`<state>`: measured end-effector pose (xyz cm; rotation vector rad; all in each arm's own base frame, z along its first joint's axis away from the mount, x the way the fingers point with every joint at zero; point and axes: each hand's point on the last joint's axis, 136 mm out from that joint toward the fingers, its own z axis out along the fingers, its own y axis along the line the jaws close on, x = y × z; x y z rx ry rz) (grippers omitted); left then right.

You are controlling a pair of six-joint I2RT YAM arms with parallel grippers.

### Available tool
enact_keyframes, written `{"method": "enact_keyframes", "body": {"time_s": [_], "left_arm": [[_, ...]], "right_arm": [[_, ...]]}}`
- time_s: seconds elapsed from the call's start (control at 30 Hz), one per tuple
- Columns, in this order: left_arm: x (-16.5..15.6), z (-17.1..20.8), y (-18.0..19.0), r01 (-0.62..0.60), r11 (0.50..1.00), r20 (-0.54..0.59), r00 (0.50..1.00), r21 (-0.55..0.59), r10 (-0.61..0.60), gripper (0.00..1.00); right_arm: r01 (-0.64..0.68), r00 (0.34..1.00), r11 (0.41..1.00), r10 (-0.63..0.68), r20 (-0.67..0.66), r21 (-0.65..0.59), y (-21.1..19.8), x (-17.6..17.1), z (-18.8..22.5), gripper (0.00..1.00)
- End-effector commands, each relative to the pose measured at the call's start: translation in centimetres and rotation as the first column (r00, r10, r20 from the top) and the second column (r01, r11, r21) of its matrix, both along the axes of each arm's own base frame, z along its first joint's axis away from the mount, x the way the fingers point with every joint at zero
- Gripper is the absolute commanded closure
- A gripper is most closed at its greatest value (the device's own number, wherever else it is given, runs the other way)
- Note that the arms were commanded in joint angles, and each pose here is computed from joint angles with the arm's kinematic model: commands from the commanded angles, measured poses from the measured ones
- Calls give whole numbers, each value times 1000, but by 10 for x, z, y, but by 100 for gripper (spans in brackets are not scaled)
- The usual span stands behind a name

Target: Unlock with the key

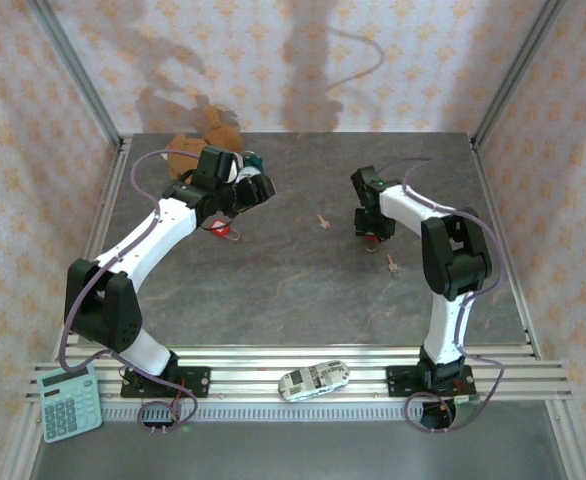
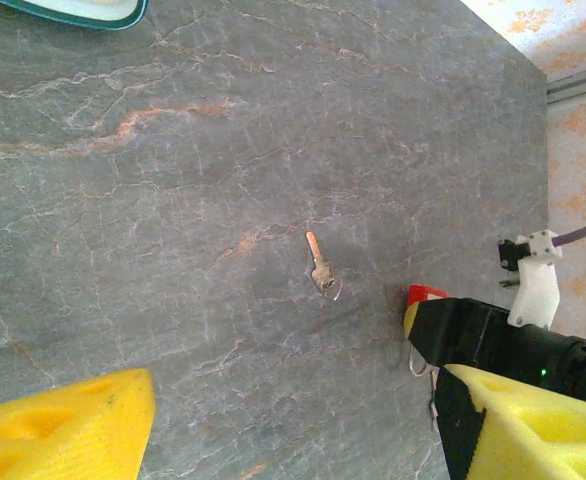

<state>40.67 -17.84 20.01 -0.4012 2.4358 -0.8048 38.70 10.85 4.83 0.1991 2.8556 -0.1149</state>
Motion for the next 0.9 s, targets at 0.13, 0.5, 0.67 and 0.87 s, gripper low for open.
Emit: {"method": "enact_keyframes", "body": {"time_s": [0.13,0.5,0.67,0.87], "left_arm": [[6,25,12,-33,999,67,997,3,32,25],[4,43,54,-184,975,166,973,123,163,24],[4,45,56,-185,976,164,973,116,165,24],[5,44,55,-177,978,161,974,109,158,24]], "right_arm": [[-156,983,988,157,95,-17,91,-56,27,54],[-265,950,961,275,148,-82,180,-73,17,49],[-196,962,968,221,163,-154,132,-60,35,35],[-84,984,979,110,137,-185,99,-47,17,25]]}}
